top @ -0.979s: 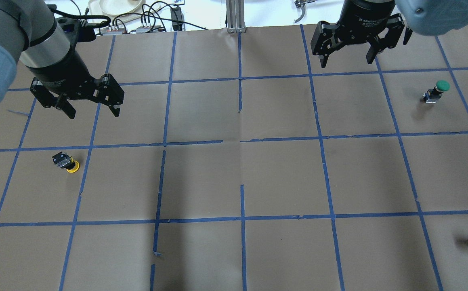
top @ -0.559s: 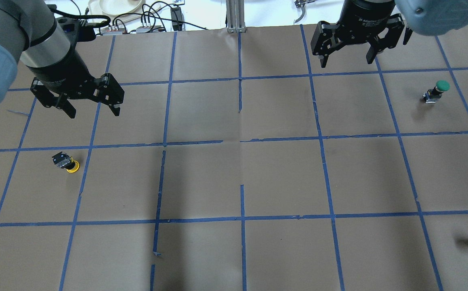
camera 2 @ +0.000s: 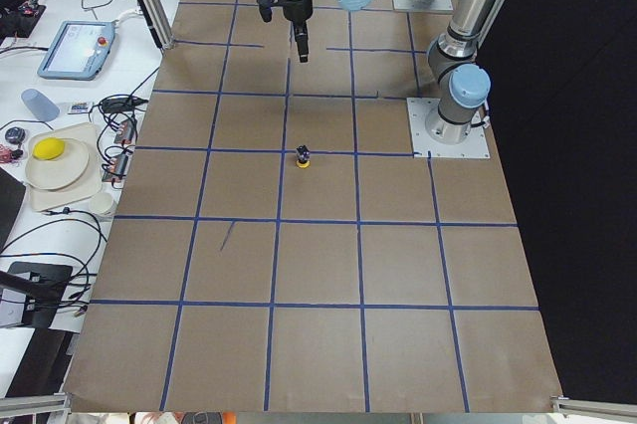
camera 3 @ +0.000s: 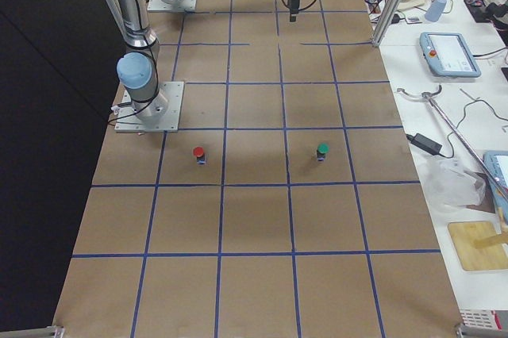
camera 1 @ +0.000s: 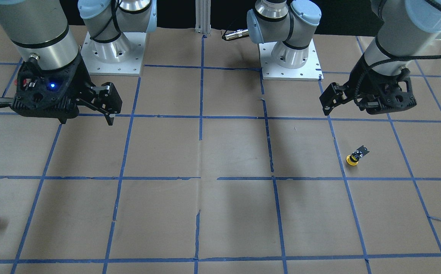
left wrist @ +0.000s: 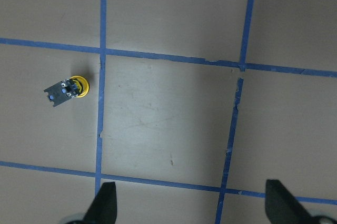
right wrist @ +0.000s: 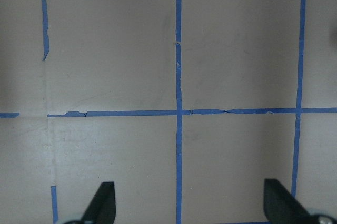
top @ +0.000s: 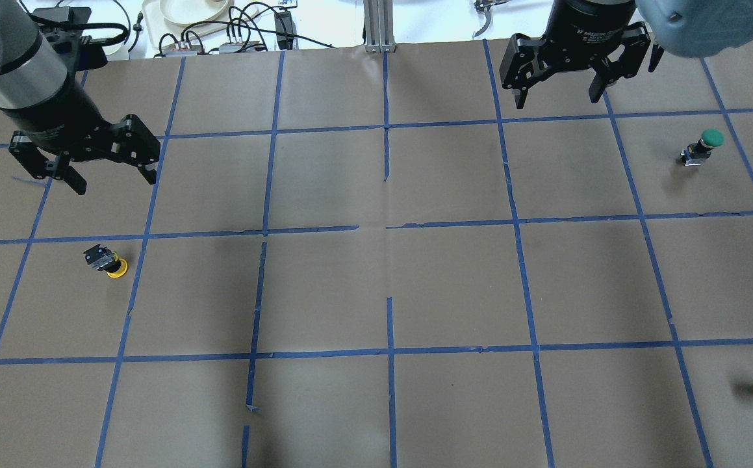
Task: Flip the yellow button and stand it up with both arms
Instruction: 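Move the left gripper down over the yellow-capped button lying on its side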
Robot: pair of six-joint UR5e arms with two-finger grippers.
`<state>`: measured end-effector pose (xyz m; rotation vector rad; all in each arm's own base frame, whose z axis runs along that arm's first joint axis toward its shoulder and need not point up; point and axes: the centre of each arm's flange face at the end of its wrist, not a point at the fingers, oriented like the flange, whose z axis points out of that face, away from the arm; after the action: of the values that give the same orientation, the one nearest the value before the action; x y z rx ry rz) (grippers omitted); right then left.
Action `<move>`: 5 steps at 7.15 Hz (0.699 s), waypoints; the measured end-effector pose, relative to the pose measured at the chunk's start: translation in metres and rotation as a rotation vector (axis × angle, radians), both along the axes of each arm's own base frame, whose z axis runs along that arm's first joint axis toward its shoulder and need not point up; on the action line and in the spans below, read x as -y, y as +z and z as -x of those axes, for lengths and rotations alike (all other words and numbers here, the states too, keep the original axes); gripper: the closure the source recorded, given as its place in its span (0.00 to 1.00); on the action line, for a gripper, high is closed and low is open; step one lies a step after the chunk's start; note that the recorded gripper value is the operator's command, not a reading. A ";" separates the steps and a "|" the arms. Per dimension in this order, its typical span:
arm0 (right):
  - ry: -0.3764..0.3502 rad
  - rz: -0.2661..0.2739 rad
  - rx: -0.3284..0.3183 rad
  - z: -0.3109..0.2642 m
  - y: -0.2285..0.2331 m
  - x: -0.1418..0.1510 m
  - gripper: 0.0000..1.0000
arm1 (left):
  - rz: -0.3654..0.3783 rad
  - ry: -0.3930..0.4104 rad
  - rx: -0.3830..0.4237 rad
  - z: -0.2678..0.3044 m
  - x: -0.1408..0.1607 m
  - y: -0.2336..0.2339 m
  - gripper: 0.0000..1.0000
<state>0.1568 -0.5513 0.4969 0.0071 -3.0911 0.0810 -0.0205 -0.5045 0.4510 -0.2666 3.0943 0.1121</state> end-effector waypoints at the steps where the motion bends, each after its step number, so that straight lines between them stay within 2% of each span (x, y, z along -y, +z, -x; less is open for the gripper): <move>1: -0.008 0.002 0.001 0.002 0.000 0.001 0.00 | -0.001 0.028 0.000 -0.018 0.001 -0.001 0.02; 3: -0.019 0.004 0.002 0.004 0.002 0.000 0.00 | -0.005 0.056 -0.001 -0.045 0.008 -0.010 0.00; 5: -0.028 0.013 0.002 0.005 0.008 -0.005 0.00 | 0.010 0.085 -0.002 -0.075 0.041 -0.048 0.00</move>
<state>0.1517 -0.5459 0.5047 -0.0365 -3.0920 0.1005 0.0542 -0.5456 0.4030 -0.3984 3.0861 0.0988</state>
